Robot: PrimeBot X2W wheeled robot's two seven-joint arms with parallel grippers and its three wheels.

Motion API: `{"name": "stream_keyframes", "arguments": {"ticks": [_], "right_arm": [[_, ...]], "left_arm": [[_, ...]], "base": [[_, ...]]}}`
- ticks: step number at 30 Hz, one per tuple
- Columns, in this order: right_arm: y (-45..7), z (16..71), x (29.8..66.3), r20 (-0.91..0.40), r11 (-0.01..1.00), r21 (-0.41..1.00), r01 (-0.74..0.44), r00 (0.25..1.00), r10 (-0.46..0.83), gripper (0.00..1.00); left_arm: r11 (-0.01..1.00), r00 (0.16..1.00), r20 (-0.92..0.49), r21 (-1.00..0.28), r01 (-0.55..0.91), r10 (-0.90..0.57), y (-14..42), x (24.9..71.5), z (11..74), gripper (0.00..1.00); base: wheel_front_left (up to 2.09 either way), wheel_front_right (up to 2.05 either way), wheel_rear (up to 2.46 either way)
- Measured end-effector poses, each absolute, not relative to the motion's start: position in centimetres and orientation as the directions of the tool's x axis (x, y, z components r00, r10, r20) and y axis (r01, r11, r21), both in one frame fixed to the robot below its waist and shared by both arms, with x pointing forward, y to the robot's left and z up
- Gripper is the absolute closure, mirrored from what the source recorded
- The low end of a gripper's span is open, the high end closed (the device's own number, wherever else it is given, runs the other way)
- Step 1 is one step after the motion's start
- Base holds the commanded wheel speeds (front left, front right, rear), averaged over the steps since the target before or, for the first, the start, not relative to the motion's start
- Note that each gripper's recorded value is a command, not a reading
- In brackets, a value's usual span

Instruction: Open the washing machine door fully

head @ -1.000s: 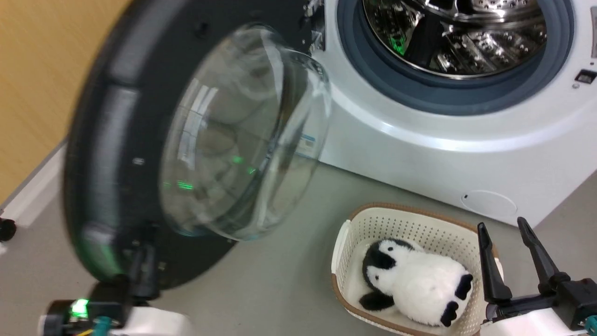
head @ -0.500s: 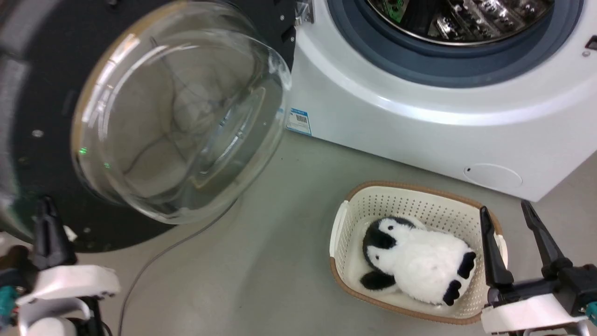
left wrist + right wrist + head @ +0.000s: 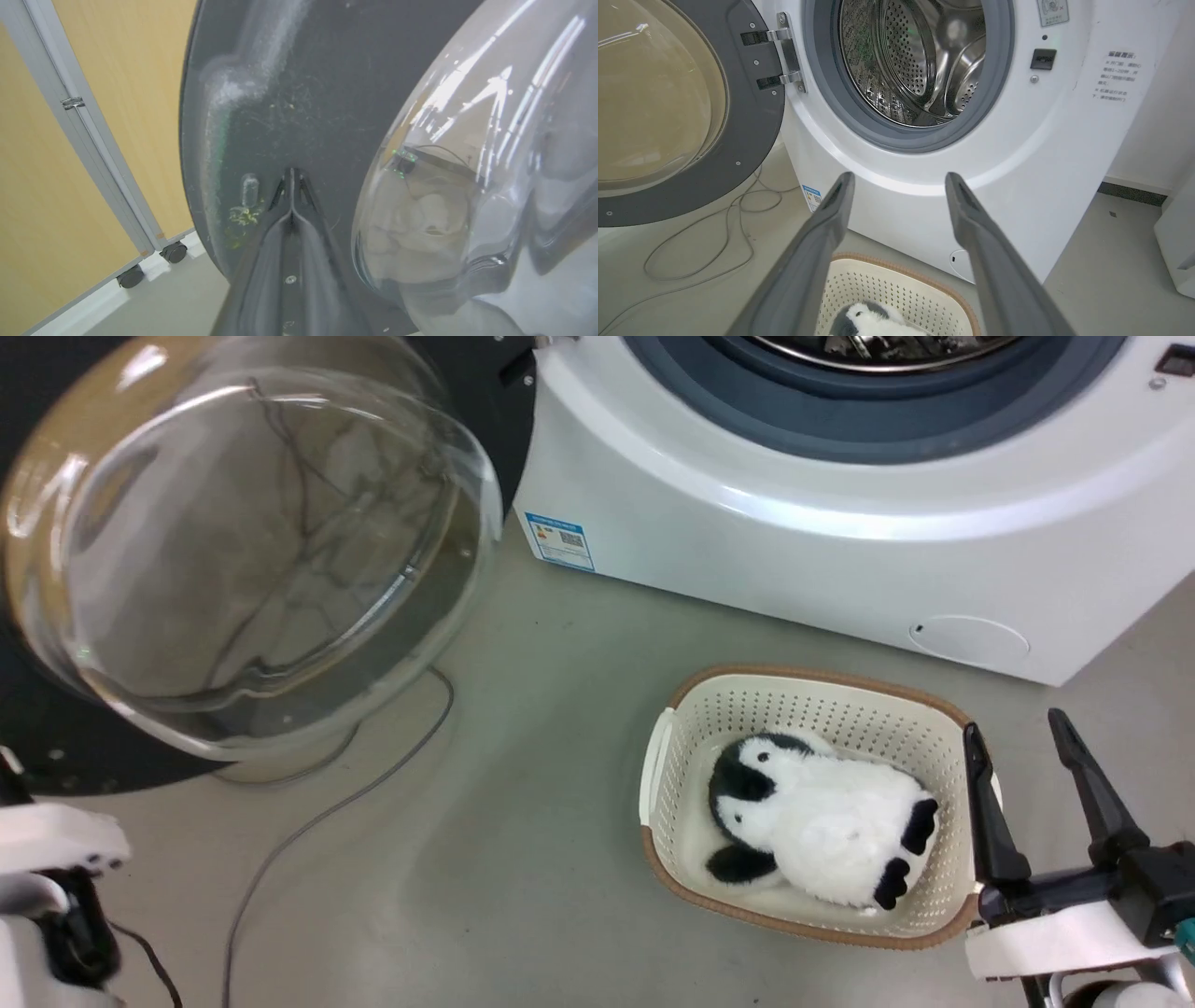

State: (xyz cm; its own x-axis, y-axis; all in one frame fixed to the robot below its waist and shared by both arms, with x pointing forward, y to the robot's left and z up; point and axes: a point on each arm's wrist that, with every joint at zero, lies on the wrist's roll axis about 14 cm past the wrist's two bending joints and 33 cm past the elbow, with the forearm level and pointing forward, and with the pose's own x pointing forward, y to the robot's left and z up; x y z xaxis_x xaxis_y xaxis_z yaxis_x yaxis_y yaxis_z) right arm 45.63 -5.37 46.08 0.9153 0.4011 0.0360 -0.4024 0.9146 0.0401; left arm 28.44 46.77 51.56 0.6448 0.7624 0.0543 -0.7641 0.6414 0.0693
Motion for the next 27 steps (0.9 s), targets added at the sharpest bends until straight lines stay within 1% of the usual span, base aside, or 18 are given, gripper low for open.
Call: {"name": "stream_keyframes", "arguments": {"ticks": [4,16,22,27], "right_arm": [[-5.8,45.9,46.0,0.034,0.919,0.039,-0.391,0.92,0.39,0.0],[-6.9,45.5,46.3,0.025,0.93,0.032,-0.366,0.931,0.365,0.0],[-7.5,45.7,46.2,0.028,0.936,0.026,-0.351,0.936,0.35,0.0],[-7.7,46.3,46.0,0.039,0.938,0.019,-0.346,0.938,0.345,0.0]], "left_arm": [[0.63,0.632,0.049,0.044,-0.775,0.774,48.2,29.2,51.6,1.0],[0.612,0.613,0.024,0.038,-0.79,0.79,51.3,31.3,51.9,1.0],[0.611,0.611,0.008,0.037,-0.791,0.791,51.7,31.5,51.7,1.0],[0.632,0.633,0.027,0.03,-0.774,0.774,51.2,31.8,52.3,1.0]], "base": [[0.0,0.0,0.0],[0.0,0.0,0.0],[0.0,0.0,0.0],[0.0,0.0,0.0]]}}
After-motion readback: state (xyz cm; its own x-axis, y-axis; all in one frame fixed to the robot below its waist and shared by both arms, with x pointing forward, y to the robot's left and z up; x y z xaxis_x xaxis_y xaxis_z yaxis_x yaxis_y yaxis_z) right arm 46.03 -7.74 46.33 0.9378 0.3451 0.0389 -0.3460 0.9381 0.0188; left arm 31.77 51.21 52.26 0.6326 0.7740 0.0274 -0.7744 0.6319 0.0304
